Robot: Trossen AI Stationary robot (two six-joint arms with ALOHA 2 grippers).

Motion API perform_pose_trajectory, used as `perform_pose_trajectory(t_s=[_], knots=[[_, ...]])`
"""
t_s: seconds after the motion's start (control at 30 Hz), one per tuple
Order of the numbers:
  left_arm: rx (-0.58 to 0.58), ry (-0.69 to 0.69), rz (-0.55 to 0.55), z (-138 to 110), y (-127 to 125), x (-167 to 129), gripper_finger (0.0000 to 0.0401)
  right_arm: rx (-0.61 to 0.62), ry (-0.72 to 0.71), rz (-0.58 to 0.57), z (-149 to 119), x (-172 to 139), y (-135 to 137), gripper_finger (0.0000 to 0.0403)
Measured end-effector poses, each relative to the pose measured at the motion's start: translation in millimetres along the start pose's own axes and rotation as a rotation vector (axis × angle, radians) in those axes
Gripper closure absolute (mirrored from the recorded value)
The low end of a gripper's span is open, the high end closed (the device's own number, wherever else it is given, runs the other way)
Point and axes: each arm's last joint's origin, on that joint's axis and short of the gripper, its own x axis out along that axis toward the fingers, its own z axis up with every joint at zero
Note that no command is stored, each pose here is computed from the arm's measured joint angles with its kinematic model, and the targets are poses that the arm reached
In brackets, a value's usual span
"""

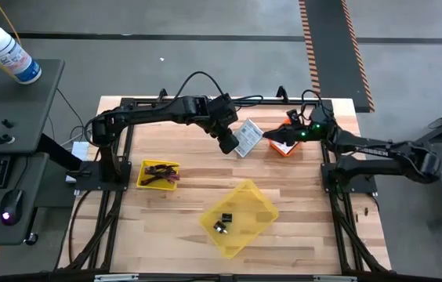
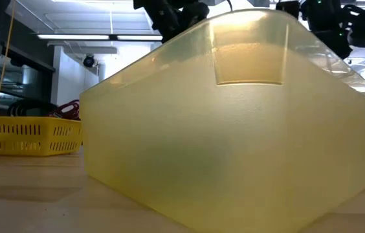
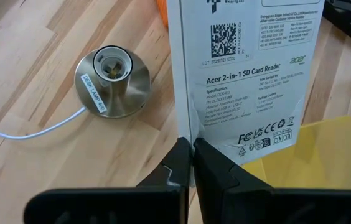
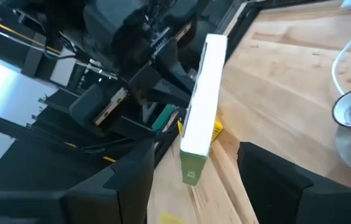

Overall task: Pick and place items into bin
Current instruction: Put the white card reader box into the orange bin

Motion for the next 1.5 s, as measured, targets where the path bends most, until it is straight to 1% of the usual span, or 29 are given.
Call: perform_pose_trajectory(t_s=[0.17, 0.3, 0.4, 0.5, 0.67, 0.8, 0.9, 1.07, 1.17, 1.27, 1.37, 1.5], knots=[[0.002, -0.001, 0.0, 0, 0, 0, 0.0401, -0.04, 0.02, -0.001, 9, 16, 6, 0.0184], [0.002, -0.001, 0.001, 0, 0, 0, 0.0401, -0.069, 0.046, -0.018, 19, 28, 8, 0.02], [0.002, -0.003, 0.018, 0, 1, 0, 0.0401, -0.084, 0.075, -0.035, 23, 34, 9, 0.0226], [0.001, 0.007, 0.042, -1, 2, 0, 0.0401, -0.102, 0.097, -0.042, 26, 38, 11, 0.0261], [0.01, 0.015, 0.051, -2, 2, 0, 0.0401, -0.112, 0.099, -0.046, 28, 38, 13, 0.0317], [0.011, 0.015, 0.052, -2, 2, 0, 0.0401, -0.108, 0.106, -0.057, 27, 38, 11, 0.0347], [0.012, 0.011, 0.065, -2, 2, 0, 0.0401, -0.106, 0.108, -0.061, 27, 38, 11, 0.0354], [0.012, 0.008, 0.065, -2, 2, 0, 0.0394, -0.105, 0.11, -0.063, 27, 38, 11, 0.0348], [0.012, 0.008, 0.066, -2, 2, 0, 0.0382, -0.107, 0.113, -0.064, 27, 38, 11, 0.0351], [0.012, 0.002, 0.074, -2, 3, 0, 0.0362, -0.116, 0.111, -0.07, 29, 36, 9, 0.0357], [0.022, -0.005, 0.093, -1, 3, 0, 0.0333, -0.106, 0.113, -0.076, 31, 34, 6, 0.0357], [0.025, -0.013, 0.129, -1, 5, 0, 0.0282, -0.093, 0.131, -0.097, 33, 30, 1, 0.0353]])
